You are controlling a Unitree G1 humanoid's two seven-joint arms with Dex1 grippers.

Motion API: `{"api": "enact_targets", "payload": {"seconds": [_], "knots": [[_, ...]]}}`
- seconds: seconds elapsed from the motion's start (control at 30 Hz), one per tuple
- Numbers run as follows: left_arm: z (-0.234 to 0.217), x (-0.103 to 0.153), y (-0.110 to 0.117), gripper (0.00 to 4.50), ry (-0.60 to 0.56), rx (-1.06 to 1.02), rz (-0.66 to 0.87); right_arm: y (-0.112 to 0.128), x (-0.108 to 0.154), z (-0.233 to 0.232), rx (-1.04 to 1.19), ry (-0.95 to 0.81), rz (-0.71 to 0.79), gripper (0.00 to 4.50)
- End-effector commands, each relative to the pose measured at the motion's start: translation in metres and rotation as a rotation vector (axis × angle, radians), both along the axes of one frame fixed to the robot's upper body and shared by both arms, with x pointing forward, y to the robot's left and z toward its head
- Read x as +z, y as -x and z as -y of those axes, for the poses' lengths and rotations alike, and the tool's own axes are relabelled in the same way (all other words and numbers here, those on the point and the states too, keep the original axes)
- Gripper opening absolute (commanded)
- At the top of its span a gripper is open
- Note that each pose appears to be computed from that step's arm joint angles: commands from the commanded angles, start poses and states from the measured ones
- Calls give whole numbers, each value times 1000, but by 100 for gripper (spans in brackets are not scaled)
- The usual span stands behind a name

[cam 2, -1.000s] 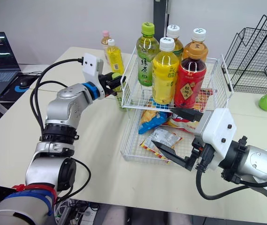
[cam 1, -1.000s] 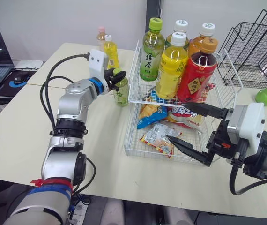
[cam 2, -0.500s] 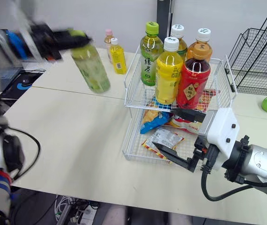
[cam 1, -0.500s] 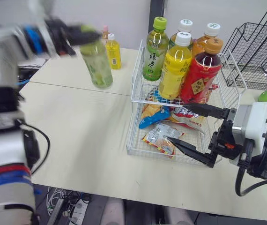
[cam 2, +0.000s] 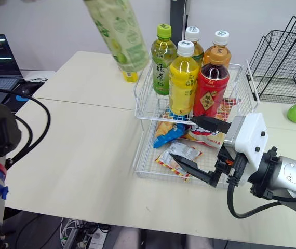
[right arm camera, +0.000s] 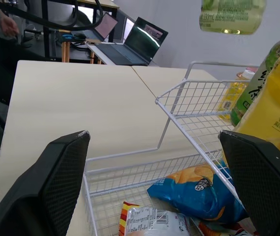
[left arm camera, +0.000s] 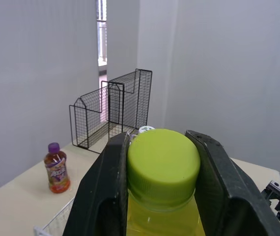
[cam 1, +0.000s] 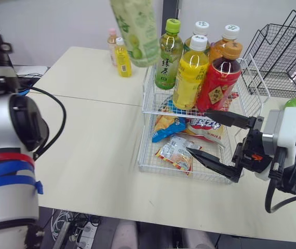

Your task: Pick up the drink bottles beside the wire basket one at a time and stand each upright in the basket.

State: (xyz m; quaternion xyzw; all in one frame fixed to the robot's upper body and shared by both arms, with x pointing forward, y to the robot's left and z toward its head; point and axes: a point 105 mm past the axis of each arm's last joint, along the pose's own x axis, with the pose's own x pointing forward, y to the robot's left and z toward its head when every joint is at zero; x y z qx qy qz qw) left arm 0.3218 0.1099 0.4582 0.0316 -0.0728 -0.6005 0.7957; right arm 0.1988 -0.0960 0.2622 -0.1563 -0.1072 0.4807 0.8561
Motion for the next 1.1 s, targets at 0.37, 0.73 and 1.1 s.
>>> {"api": "enact_targets", "payload": {"seconds": [0.37,0.73,1.1], "knots": [[37,-33,-17,136,-126,-75,73,2,20,5,-55,-81,53,450],[50,-66,-28,136,-158,-91,45,1,22,6,-71,-73,62,450],[48,-74,-32,235,-187,-85,33,3,21,6,-69,-68,61,450]]}}
